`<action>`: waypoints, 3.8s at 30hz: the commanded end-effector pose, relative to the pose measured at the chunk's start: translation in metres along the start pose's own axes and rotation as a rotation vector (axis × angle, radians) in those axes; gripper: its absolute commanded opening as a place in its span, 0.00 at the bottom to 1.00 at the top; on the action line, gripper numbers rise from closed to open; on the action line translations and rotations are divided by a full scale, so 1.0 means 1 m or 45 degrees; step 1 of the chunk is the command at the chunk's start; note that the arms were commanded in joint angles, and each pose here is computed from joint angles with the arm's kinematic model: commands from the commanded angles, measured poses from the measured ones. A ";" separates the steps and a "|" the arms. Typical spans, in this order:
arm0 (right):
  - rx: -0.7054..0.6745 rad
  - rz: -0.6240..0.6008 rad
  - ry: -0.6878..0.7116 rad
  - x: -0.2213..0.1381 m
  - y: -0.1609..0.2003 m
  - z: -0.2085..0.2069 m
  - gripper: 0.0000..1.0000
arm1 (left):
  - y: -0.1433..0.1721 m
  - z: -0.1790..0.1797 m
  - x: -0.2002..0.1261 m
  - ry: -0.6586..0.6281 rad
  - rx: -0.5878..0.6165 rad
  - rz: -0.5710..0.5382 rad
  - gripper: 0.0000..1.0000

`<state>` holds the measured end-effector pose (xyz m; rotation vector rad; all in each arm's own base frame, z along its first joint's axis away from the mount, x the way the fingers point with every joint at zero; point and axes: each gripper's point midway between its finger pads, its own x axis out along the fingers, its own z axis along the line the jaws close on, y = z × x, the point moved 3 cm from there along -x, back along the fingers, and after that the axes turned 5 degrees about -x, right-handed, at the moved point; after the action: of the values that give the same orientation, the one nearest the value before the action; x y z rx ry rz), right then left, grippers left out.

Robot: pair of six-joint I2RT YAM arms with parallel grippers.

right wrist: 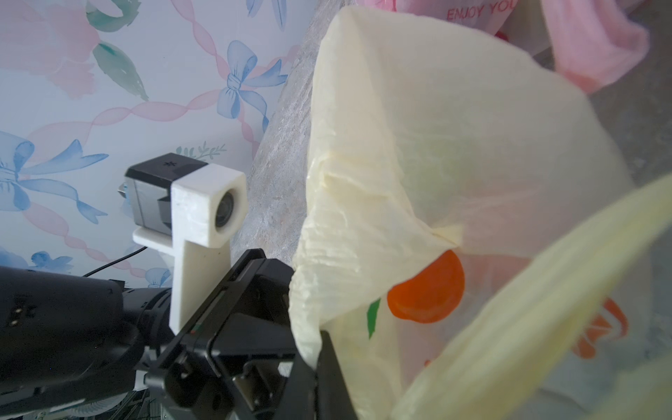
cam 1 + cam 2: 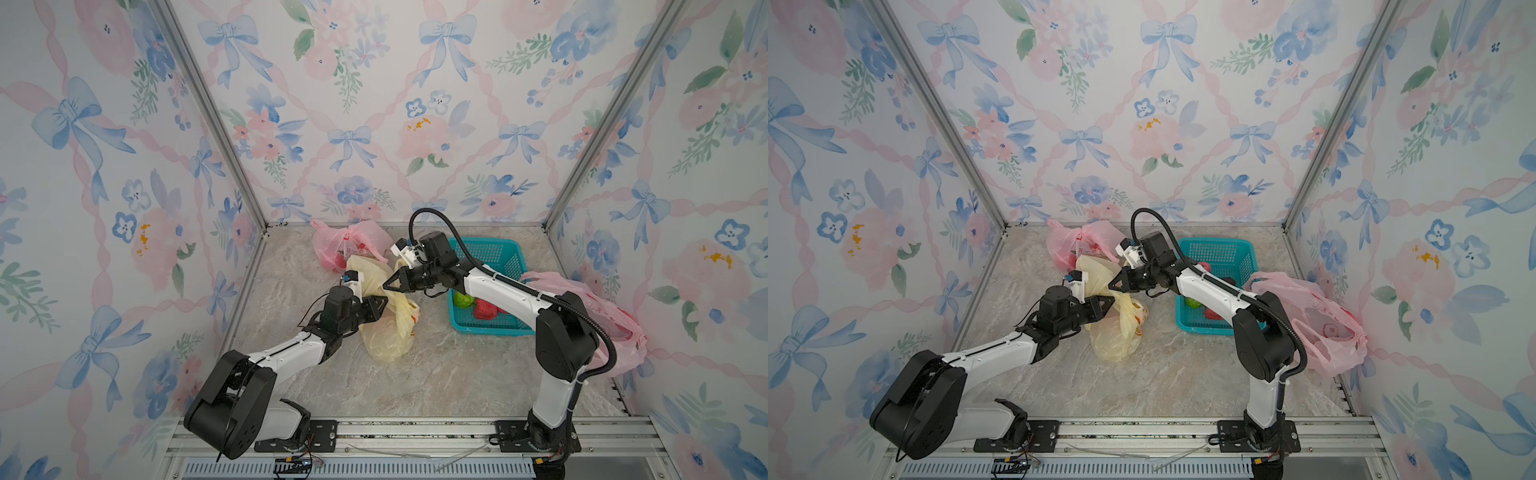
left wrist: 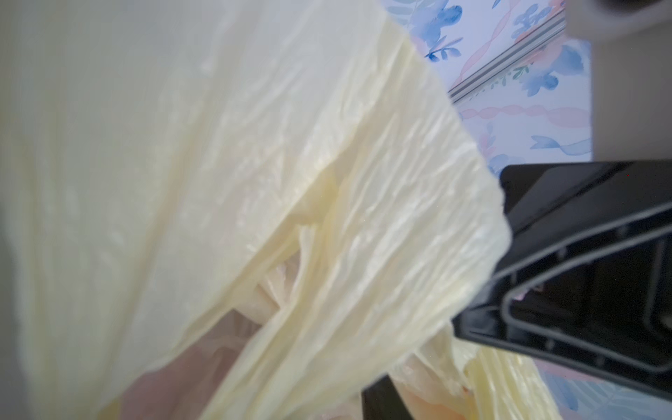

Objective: Untie the knot of a plastic bag & take out the apple
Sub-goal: Untie the plastic bag at the center of the board.

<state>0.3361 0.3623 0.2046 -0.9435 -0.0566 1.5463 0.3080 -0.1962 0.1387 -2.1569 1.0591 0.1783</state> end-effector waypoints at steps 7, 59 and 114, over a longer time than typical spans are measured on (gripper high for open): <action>0.020 -0.001 0.031 -0.008 0.001 -0.011 0.00 | -0.019 0.005 -0.012 0.026 0.003 -0.049 0.00; -0.523 -0.138 0.520 -0.107 -0.017 0.009 0.82 | -0.074 0.005 -0.144 -0.306 0.129 -0.287 0.43; -0.791 0.695 0.405 0.035 0.119 0.034 0.10 | -0.102 0.086 0.003 -0.324 0.082 0.001 0.00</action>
<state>0.2577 0.3968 0.1358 -1.7505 0.0302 1.7923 0.4017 -0.1067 0.1395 -2.0019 0.9362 0.3685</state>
